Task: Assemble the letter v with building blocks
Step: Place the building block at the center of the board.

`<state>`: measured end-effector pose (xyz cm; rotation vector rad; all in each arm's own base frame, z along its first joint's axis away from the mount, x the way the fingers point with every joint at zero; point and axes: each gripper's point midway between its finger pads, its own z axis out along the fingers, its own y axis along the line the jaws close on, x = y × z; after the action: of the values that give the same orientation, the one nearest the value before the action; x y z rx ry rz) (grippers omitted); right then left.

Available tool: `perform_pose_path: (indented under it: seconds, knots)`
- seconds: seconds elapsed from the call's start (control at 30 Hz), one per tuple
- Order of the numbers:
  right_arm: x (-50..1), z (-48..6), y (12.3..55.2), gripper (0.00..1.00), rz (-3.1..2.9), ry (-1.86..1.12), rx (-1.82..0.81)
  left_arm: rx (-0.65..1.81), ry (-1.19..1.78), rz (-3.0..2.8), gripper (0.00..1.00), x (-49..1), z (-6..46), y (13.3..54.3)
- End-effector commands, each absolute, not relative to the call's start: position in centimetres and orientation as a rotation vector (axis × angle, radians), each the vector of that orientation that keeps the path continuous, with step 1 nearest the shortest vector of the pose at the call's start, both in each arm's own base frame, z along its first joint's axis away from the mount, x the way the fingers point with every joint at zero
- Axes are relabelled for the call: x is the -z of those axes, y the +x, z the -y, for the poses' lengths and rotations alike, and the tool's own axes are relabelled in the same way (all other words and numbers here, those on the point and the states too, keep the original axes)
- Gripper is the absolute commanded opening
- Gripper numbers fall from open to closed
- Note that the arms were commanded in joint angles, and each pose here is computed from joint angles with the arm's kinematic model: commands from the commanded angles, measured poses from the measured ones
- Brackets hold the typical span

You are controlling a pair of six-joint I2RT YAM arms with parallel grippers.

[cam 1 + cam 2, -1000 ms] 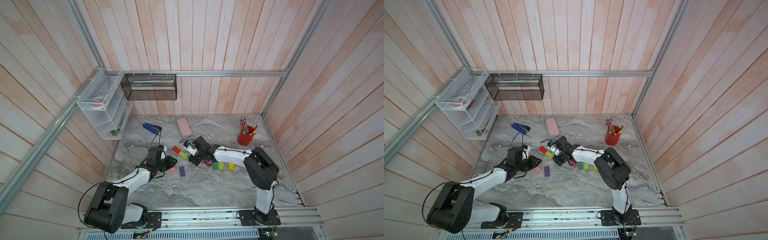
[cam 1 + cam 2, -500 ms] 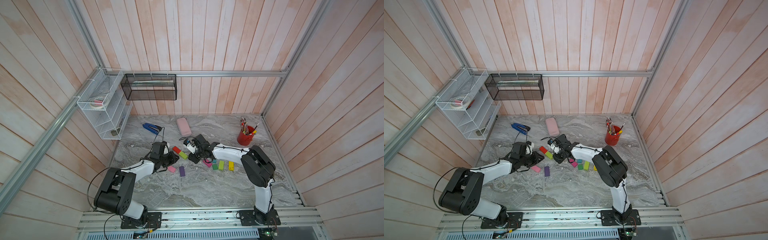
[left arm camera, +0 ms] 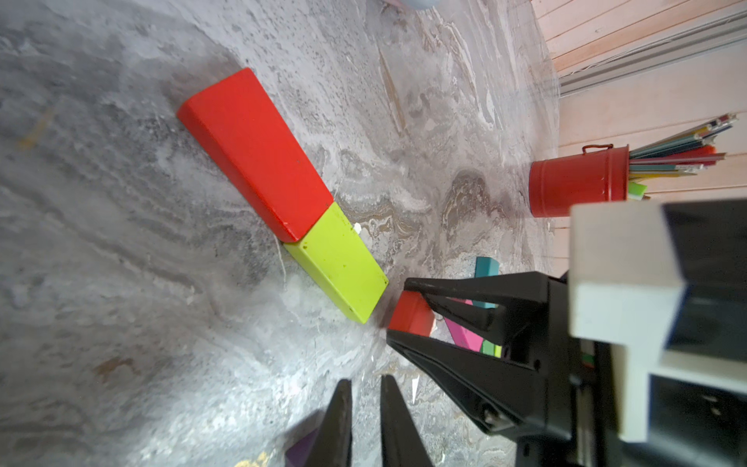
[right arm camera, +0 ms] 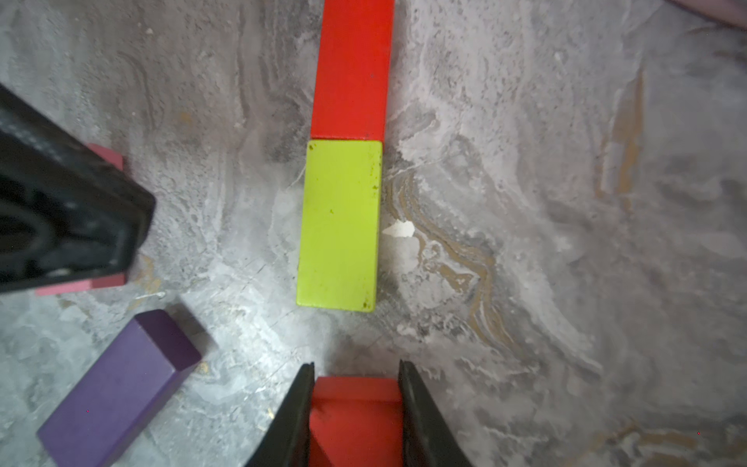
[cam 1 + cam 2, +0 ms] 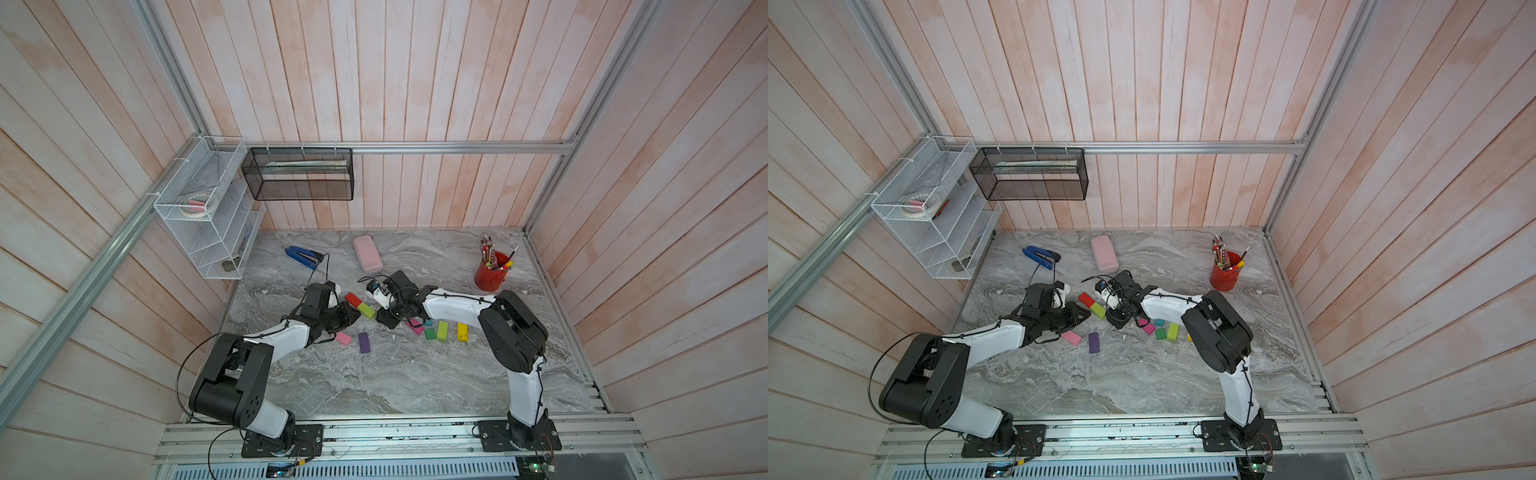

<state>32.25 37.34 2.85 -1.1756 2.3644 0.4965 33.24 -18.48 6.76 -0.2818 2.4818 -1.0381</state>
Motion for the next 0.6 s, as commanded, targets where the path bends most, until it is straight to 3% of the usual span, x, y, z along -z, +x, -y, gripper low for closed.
perform_pose_path:
  seconds: [0.0, 0.2, 0.47, 0.57]
  knots:
    - [-1.6, -37.4, 31.7, 0.16, -2.393, -1.186, -0.506, 1.046, -0.298, -2.505, 0.15, -5.5, 18.6, 32.8]
    - [-1.5, -37.4, 31.6, 0.24, -2.404, -1.179, -0.505, 1.046, -0.298, -2.512, 0.15, -5.2, 18.7, 32.9]
    - [-4.5, -37.2, 31.5, 0.54, -2.396, -1.072, -0.561, 1.059, -0.301, -2.515, 0.15, -4.8, 18.9, 33.0]
    - [-7.0, -36.5, 31.5, 0.56, -2.374, -0.978, -0.603, 1.076, -0.290, -2.507, 0.14, -4.9, 19.1, 32.9]
